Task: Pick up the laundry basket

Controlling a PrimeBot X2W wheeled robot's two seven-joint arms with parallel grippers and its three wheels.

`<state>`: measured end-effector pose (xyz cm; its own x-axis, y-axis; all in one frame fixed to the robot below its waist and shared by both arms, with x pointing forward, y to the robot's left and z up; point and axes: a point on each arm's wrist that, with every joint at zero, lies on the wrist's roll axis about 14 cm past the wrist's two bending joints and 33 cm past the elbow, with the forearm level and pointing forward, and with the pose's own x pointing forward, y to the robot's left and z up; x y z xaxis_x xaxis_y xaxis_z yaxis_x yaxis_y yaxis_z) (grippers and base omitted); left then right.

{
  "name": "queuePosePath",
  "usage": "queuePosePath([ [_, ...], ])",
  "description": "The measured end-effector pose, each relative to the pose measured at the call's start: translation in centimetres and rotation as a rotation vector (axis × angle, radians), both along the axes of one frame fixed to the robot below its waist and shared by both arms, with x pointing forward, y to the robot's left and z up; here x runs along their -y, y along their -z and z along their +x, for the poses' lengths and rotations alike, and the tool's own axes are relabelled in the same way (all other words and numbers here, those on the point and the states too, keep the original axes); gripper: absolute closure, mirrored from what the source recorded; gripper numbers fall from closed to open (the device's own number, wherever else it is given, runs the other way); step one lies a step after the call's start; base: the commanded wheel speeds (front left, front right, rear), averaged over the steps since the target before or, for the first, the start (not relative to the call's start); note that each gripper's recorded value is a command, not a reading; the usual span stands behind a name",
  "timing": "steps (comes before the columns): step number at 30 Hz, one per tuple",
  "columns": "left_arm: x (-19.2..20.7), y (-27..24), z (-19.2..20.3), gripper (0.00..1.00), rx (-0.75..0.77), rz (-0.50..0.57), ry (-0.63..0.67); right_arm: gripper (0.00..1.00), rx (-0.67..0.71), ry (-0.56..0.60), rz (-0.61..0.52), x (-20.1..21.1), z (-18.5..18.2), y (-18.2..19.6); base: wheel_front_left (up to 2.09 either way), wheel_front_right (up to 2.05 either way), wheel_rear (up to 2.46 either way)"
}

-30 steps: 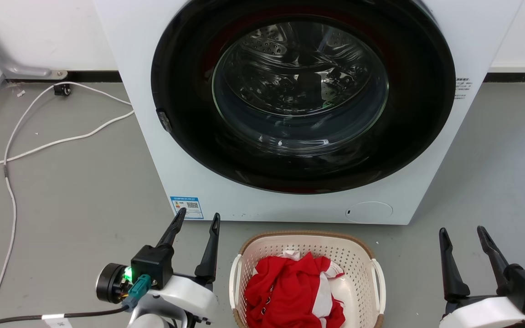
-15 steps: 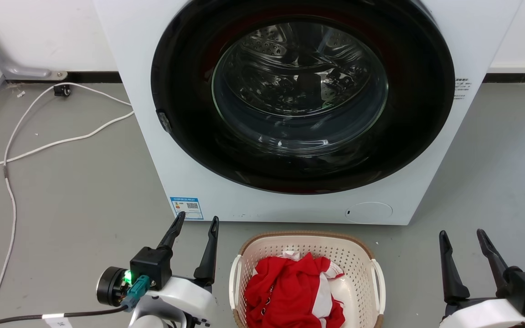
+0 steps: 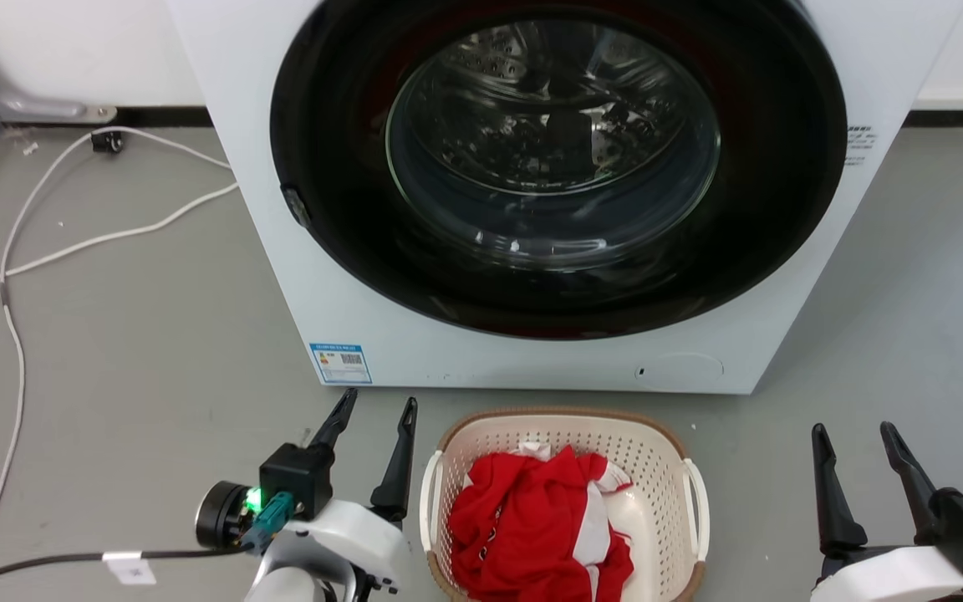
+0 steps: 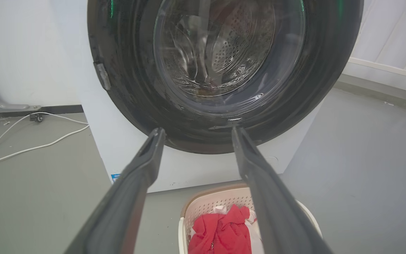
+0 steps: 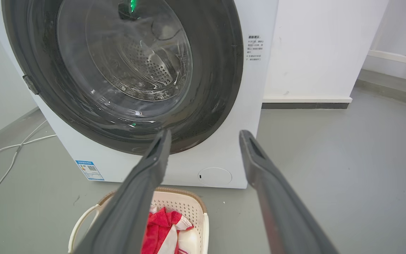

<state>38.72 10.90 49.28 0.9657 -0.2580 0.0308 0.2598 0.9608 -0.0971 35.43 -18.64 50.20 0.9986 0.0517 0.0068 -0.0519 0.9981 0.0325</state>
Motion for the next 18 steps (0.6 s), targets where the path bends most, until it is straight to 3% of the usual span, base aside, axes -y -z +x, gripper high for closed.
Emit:
queuePosePath([
  [18, 2.4, 14.2, 4.7, 0.0, -0.445, 0.021, 0.09, 0.0, -0.346, 0.041, 0.051, 0.7, 3.8, 12.7, 0.0, 0.0, 0.0],
])
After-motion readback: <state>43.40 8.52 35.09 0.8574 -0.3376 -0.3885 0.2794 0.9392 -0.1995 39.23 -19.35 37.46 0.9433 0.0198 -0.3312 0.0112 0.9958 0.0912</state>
